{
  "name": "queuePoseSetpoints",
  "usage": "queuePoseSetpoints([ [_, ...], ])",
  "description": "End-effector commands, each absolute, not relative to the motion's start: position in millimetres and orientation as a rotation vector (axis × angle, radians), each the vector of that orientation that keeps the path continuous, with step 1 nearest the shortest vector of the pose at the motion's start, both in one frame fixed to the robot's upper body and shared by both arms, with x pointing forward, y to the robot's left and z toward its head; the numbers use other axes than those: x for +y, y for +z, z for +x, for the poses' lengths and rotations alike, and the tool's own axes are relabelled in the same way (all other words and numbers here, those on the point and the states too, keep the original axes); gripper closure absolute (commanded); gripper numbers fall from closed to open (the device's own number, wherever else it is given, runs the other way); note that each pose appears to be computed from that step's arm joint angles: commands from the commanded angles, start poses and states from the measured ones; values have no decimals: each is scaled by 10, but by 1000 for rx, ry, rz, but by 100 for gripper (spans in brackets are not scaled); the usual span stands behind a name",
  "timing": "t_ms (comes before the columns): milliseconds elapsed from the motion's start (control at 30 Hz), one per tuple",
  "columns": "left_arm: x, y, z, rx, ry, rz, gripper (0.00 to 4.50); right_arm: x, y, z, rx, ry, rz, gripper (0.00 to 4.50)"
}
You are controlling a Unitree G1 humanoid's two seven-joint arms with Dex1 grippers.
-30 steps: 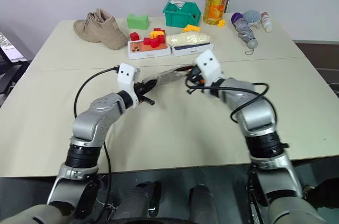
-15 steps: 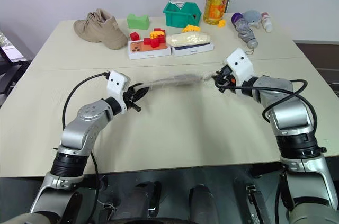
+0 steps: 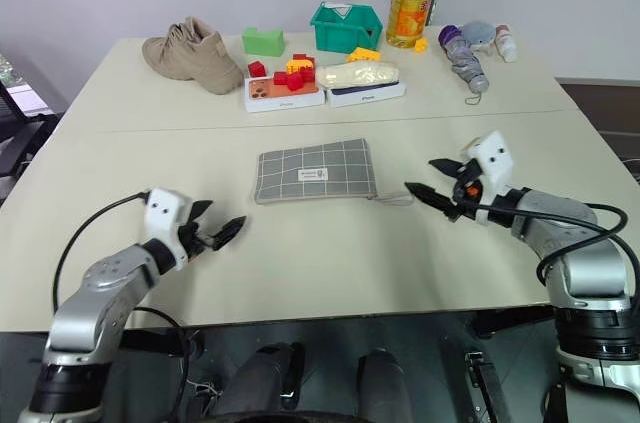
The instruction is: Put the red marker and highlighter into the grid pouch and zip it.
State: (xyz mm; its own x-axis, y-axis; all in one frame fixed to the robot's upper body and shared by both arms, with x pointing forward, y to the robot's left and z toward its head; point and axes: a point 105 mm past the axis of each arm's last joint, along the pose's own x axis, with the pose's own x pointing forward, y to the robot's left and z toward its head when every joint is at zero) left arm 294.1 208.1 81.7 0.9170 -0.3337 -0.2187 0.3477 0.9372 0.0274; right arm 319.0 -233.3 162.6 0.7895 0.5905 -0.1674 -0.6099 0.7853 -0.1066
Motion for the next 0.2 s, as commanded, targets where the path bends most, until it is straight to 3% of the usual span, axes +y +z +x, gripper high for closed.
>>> queuePoseSetpoints([
  [33, 2313, 953, 2866, 146, -258, 94, 4, -2461, 1671, 3138, 80, 619, -153, 90],
  [200, 2455, 881, 2761, 183, -230, 109, 4, -2495, 1572, 3154, 96, 590, -161, 90],
])
